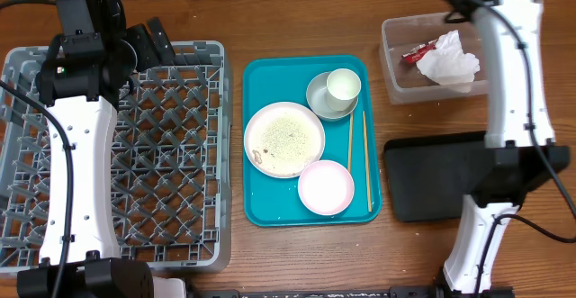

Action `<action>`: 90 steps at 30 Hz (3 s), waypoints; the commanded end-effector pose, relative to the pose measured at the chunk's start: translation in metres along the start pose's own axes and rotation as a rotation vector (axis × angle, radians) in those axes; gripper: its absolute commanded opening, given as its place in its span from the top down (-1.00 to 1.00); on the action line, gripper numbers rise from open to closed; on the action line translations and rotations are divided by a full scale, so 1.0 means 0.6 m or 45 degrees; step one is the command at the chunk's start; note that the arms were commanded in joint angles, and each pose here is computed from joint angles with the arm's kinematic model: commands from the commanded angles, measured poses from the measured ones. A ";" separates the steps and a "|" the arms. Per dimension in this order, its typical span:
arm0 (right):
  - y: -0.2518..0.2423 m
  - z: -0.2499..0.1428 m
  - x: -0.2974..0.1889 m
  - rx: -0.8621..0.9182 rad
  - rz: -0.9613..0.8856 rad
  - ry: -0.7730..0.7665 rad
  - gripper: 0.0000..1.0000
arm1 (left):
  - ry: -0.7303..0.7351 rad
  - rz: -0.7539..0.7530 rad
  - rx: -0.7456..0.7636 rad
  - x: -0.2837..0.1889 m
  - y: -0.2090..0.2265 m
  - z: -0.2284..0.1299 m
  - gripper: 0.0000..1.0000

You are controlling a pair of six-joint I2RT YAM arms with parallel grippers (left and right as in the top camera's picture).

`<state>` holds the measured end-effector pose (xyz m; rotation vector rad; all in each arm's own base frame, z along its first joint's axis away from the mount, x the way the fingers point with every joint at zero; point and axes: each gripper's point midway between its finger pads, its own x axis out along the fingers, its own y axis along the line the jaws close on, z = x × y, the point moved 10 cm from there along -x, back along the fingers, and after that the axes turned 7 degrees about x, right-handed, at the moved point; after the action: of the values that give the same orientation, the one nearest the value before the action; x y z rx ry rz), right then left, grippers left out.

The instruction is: Sort waste into correct bins and load items into the dishwasher

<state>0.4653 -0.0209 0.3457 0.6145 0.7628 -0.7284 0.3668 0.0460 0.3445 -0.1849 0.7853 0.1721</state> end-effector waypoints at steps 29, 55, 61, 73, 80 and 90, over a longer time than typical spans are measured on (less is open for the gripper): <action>-0.110 0.112 0.019 0.258 -0.060 -0.047 -1.00 | 0.000 -1.083 0.702 -0.033 -0.378 -0.097 -1.00; -0.110 0.112 0.019 0.258 -0.060 -0.047 -1.00 | 0.121 -0.823 1.389 0.117 -0.536 -0.297 -0.46; -0.110 0.112 0.019 0.258 -0.060 -0.048 -1.00 | 0.142 -0.774 1.428 0.143 -0.538 -0.314 -0.38; -0.110 0.112 0.019 0.258 -0.060 -0.047 -1.00 | 0.189 -0.746 1.442 0.174 -0.540 -0.336 -0.04; -0.110 0.112 0.019 0.258 -0.060 -0.048 -1.00 | 0.166 -0.744 1.433 0.177 -0.543 -0.334 0.60; -0.110 0.112 0.019 0.258 -0.060 -0.047 -1.00 | 0.077 -0.749 1.255 0.135 -0.555 -0.275 0.92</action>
<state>0.4527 -0.1141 0.3445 0.7541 0.7230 -0.8735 0.3760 -0.3093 0.1733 0.6021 0.8206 -0.8236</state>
